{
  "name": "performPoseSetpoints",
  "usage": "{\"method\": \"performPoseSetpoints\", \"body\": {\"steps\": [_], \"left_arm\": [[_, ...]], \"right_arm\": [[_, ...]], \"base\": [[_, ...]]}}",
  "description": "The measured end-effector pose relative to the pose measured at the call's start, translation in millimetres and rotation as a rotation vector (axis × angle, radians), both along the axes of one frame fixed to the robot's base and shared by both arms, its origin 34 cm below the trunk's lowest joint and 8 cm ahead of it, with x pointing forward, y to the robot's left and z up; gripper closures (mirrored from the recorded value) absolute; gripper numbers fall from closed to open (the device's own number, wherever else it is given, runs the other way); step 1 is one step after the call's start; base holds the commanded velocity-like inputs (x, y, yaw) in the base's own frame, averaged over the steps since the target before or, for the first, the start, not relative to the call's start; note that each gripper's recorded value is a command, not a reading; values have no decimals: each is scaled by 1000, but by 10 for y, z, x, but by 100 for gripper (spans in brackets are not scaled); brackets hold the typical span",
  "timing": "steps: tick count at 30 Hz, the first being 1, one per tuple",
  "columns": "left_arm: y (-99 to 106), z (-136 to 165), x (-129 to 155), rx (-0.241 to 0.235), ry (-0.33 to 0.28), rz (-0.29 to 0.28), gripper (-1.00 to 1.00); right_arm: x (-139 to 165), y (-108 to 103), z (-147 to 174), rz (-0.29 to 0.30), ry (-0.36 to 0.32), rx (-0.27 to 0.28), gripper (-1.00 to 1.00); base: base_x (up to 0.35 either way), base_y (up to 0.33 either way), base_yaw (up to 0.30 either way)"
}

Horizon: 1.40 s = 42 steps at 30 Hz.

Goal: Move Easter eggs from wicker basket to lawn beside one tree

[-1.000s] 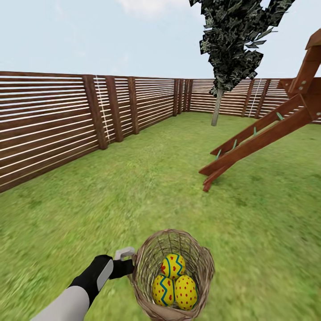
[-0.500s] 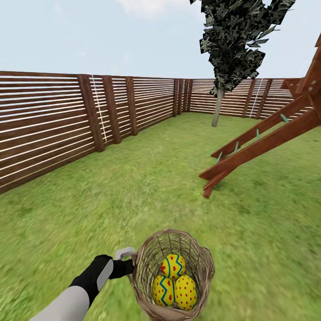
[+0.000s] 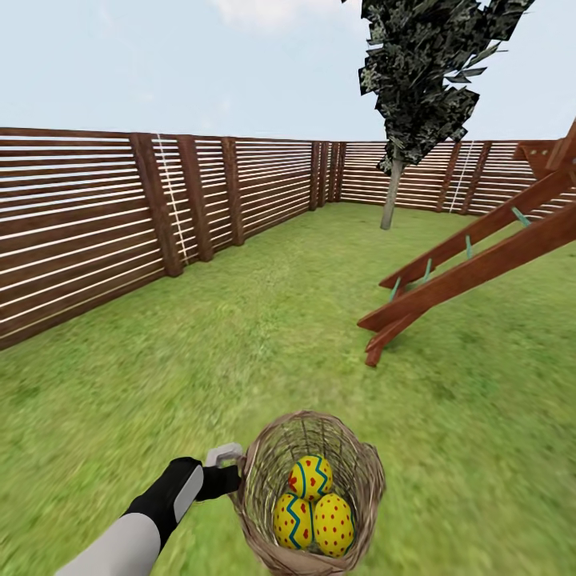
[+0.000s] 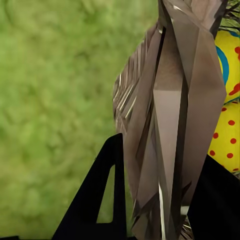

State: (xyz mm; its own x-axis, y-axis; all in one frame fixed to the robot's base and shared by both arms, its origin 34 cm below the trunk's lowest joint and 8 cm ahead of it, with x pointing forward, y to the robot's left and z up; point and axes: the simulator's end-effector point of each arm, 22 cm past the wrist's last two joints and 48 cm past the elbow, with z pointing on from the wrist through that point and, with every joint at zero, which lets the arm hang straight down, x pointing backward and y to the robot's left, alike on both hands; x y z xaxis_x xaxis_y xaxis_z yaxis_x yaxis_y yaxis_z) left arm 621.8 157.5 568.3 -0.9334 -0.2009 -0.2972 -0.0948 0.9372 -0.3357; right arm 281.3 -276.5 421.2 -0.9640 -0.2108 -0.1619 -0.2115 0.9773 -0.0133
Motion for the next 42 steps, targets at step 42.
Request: {"method": "performPoseSetpoints", "body": {"steps": [42], "left_arm": [[-11,1,-1,-1,0,0,100]], "right_arm": [[-25,30,-4,3,7,5,-100]], "base": [[319,-2,0]]}}
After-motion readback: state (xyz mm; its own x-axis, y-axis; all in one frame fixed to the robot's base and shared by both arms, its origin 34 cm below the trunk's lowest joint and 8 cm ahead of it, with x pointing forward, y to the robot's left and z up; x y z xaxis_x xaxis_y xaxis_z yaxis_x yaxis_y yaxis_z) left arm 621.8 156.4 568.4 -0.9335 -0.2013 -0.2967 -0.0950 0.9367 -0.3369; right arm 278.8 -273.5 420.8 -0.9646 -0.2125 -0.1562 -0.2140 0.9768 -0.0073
